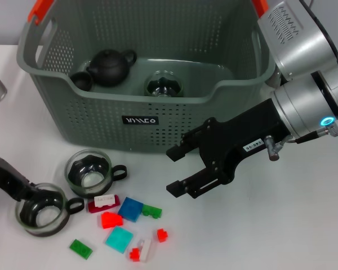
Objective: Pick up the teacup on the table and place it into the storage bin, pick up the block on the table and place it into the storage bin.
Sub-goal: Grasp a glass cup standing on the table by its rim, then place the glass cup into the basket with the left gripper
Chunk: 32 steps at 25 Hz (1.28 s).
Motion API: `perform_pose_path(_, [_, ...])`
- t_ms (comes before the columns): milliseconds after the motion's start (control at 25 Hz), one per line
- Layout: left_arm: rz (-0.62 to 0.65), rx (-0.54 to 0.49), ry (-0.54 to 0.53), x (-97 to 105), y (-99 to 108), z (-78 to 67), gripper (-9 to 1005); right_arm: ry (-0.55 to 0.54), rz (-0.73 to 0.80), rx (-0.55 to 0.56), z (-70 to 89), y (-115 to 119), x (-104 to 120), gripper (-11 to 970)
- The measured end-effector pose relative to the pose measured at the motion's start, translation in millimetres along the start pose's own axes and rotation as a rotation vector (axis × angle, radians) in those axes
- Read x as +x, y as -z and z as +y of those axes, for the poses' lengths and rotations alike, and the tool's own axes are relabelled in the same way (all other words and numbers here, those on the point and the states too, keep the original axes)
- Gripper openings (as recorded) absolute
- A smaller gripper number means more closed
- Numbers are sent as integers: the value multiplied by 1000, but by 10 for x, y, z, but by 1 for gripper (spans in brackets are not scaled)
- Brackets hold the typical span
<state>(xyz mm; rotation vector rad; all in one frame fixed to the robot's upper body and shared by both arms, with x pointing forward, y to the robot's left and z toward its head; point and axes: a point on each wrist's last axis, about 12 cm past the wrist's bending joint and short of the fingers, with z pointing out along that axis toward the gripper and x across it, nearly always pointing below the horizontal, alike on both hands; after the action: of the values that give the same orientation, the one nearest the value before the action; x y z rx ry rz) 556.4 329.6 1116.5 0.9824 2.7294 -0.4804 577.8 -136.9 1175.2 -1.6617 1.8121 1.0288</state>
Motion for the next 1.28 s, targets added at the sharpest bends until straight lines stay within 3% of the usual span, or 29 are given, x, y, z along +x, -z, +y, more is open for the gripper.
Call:
perform_pose_path(240, [-15,-18,-11,0,31,11,177,2,-4,0,1,3,-9,765])
perform_pose_path(480, [-26,-18,-18,7,77,16,77,0,-14,3,0,14,-12,765])
perform_pose_path(920, [-47,74,-1,147,500,-24,55,9,-42,17,-22,54,-16,764])
perform_pose_path(1280, [-331,173,22,79,1099,50,50,4,-59,1,-4,91,-3,765])
